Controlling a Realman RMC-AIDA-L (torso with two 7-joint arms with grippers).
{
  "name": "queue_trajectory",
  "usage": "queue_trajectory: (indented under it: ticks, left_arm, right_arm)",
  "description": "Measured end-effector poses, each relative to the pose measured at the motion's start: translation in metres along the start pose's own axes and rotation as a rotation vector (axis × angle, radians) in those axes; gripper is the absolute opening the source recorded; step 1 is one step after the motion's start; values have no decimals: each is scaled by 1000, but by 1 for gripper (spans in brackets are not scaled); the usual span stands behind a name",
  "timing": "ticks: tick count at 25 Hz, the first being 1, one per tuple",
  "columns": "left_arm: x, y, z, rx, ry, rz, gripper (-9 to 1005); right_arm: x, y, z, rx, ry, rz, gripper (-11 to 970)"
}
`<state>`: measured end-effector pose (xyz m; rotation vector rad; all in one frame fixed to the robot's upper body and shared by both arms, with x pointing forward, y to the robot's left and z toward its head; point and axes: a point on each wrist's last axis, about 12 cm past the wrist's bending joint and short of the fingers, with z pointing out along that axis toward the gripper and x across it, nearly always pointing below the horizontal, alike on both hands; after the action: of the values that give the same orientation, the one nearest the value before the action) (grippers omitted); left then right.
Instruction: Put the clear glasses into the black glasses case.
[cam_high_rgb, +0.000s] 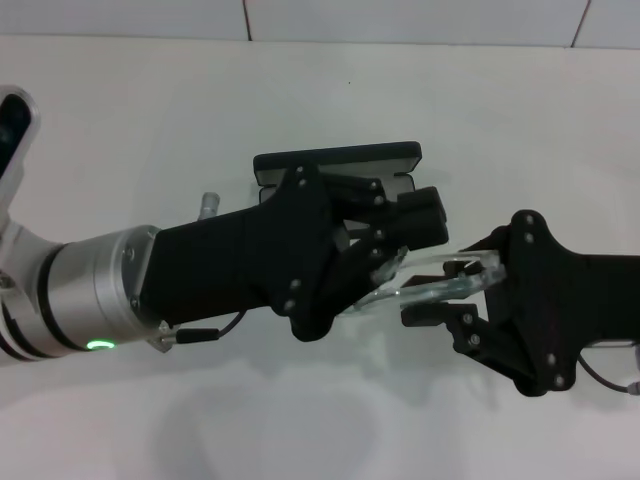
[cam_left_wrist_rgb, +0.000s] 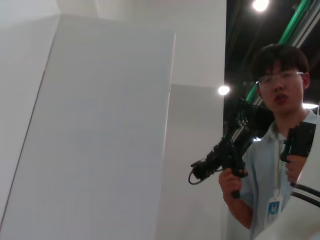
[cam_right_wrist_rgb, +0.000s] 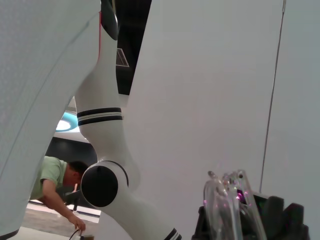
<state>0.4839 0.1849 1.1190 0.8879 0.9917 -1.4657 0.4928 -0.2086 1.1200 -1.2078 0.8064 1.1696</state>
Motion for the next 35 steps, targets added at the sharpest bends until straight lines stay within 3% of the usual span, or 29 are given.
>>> queue_trajectory:
  ticks: [12, 35]
  left_arm:
    - [-5, 2, -7, -62, -56, 18, 75]
    - [-1, -4, -1, -1, -42, -8, 75]
  right_arm:
    - [0, 5, 1, -25, -7, -3, 54]
    - [3, 0, 0, 28, 7, 5, 53]
